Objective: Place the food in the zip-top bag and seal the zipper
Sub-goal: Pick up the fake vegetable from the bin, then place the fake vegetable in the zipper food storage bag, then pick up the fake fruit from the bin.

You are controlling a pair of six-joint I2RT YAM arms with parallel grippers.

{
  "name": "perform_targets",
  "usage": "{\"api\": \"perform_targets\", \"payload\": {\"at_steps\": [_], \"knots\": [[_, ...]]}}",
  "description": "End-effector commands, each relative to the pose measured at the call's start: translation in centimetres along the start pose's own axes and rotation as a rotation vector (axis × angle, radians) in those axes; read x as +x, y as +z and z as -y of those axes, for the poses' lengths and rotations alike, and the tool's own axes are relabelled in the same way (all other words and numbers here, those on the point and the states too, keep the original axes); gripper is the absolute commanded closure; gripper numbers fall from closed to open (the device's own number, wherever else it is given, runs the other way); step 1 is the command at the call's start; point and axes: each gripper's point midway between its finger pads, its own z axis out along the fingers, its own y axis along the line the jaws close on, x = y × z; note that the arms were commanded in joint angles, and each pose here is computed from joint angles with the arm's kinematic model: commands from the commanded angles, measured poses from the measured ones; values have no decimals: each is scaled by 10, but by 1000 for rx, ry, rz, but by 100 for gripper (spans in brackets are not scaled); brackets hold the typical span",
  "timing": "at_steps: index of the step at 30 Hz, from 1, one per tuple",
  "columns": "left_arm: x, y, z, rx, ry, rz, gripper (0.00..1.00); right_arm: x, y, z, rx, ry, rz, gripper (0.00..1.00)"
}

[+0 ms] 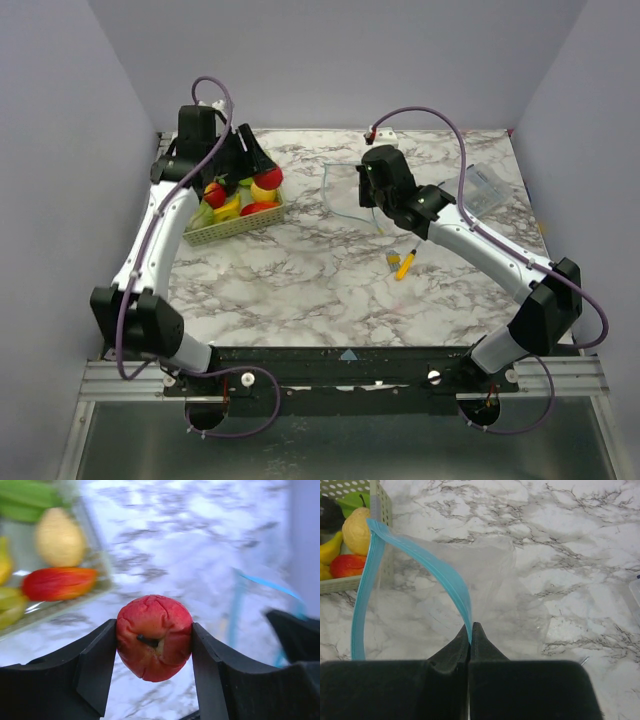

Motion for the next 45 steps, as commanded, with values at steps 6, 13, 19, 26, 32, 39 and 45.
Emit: {"api": "perform_targets", "payload": {"at_steps": [6,13,19,26,32,39,45], "knots": [[63,-99,173,794,160,65,66,-4,-4,-19,-92,93,-10,100],[64,-75,191,855,81,58,66,-13,-14,-29,-158,145,10,99],[65,-45,182,763,71,57,67,-25,-23,-26,-155,204,61,99],[74,-25,170,650,109,37,52,-36,-29,-29,-183,251,108,100],[71,-28,164,592,158,54,2,-34,-25,-28,-170,241,104,100],[65,-45,169,605,192,72,1,-25,-20,-26,-153,226,84,100],[46,-57,142,504,205,155,1,-21,-18,-18,-118,214,84,100]]}}
